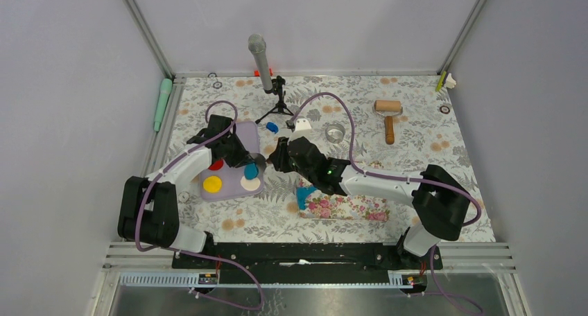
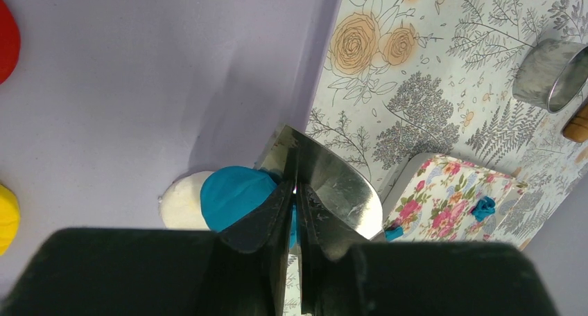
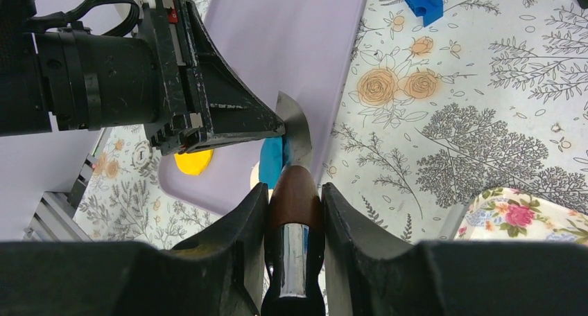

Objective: Roll out the dumpling wrappers from the dough
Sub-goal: Place the dumpling wrapper on the plate.

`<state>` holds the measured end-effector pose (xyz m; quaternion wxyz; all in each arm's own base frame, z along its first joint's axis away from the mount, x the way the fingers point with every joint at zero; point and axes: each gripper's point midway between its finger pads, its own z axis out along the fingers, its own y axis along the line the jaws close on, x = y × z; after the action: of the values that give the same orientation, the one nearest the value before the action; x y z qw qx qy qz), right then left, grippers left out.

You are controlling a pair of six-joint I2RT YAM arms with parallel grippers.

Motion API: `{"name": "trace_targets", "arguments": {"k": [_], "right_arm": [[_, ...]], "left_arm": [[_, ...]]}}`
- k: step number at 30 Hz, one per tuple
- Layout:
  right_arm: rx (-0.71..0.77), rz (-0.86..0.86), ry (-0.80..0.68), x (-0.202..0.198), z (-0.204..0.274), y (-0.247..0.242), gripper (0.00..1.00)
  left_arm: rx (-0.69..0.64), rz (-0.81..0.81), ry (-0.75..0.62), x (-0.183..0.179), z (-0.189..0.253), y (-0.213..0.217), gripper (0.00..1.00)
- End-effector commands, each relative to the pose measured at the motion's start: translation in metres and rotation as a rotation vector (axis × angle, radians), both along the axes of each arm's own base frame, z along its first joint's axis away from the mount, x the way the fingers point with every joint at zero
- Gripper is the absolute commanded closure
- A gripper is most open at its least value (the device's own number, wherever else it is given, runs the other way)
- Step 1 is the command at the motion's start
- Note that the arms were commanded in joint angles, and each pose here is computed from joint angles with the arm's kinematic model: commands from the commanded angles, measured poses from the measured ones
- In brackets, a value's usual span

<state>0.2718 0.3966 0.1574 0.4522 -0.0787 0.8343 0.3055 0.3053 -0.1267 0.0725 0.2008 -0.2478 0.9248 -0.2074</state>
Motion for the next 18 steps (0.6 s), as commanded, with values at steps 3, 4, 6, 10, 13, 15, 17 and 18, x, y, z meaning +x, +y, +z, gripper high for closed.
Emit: {"name": "trace_targets", "arguments": {"k": [3, 4, 6, 10, 13, 15, 17, 18], "right_arm": [[0.127, -0.058, -0.147, 0.028, 0.052, 0.017, 1.0], [0.131, -0.06, -0.158, 0.03, 0.056, 0.019, 1.0], [0.128, -0.063, -0.172, 0.034, 0.058, 0.022, 1.0], [0.121, -0.079, -0.193, 0.041, 0.06, 0.025, 1.0], [0.111, -0.088, -0.205, 0.046, 0.058, 0.027, 1.0], [0.106, -0.091, -0.209, 0.048, 0.056, 0.029, 1.0], [0.104, -0.096, -0.21, 0.05, 0.055, 0.03, 1.0], [0.103, -0.098, -0.21, 0.05, 0.055, 0.03, 1.0]], "left_arm": [[0.009, -0.009, -0.046, 0.016, 0.016, -0.001, 0.85], [0.005, -0.009, -0.05, 0.018, 0.017, -0.002, 0.85], [0.0, -0.013, -0.048, 0.022, 0.02, -0.003, 0.85], [0.004, -0.018, -0.046, 0.026, 0.023, -0.002, 0.85], [-0.001, -0.01, -0.049, 0.03, 0.025, 0.002, 0.85], [-0.005, -0.008, -0.048, 0.032, 0.025, 0.005, 0.85], [-0.002, -0.009, -0.044, 0.034, 0.025, 0.007, 0.85], [0.0, -0.012, -0.042, 0.036, 0.025, 0.008, 0.85]]}}
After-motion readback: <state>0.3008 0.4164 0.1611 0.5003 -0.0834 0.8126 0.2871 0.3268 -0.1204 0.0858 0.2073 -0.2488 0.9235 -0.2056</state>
